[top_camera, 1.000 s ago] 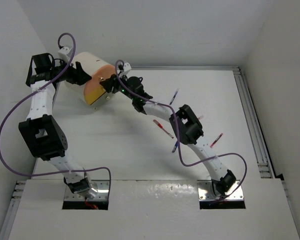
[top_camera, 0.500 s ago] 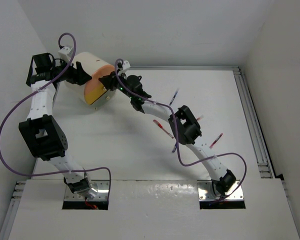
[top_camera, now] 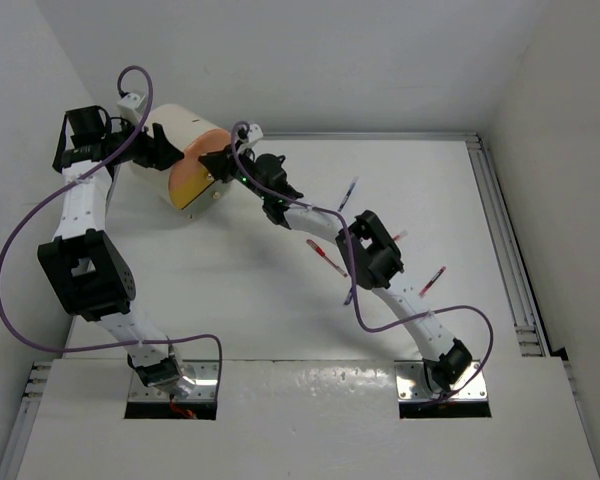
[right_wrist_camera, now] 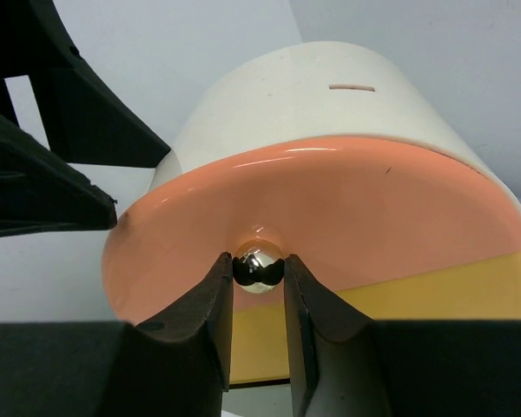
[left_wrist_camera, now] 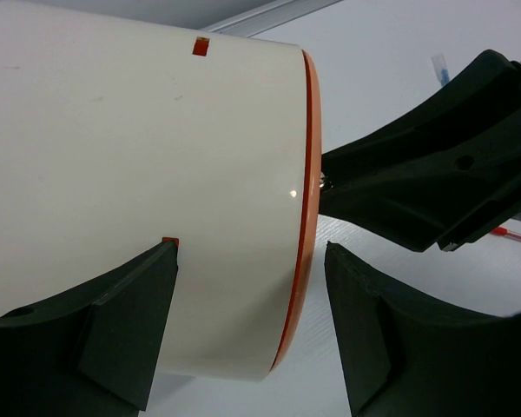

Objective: Sort the stationery into containers
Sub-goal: Open the drawer in the storage box.

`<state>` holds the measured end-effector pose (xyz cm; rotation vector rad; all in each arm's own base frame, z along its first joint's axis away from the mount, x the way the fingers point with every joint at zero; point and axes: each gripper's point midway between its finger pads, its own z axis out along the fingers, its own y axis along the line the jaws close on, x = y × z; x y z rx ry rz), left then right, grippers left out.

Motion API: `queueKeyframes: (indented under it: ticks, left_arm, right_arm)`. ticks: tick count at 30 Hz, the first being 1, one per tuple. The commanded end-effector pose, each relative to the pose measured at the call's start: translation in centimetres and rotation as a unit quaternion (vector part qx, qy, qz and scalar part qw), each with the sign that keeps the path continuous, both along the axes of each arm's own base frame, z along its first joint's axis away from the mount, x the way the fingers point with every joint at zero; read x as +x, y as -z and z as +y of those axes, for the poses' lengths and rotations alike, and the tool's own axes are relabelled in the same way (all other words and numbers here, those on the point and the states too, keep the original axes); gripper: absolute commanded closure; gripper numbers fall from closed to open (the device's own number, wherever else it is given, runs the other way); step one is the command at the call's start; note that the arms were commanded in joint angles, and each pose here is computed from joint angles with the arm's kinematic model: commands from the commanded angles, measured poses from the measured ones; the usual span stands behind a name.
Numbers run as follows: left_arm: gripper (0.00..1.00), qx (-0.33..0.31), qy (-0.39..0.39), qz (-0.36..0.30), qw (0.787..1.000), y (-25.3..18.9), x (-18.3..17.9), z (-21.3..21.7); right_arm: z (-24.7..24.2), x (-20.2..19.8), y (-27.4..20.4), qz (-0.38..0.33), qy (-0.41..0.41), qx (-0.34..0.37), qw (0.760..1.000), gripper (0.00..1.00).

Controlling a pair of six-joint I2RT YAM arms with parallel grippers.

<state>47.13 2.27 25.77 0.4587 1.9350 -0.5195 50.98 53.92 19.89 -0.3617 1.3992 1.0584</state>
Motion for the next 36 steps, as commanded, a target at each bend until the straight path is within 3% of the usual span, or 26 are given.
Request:
queueKeyframes:
  ticks: [1, 22, 36]
  left_arm:
    - [0.26, -0.049, 0.011, 0.129, 0.99, 5.1, -3.0, -2.8]
    - [0.26, -0.057, -0.013, 0.114, 0.992, 3.3, -2.0, -2.2]
    - [0.25, 0.012, -0.028, 0.057, 0.998, -0.7, -2.1, -0.7]
  right_arm:
    - [-0.8, -1.3, -4.7, -0.04, 0.0, 0.027, 0.999, 1.0]
    - [-6.1, -4.9, -5.1, -0.022, -0.043, 0.011, 0.999, 1.0]
    - [-6.3, -4.5, -4.7, -0.016, -0.04, 0.008, 0.999, 1.0]
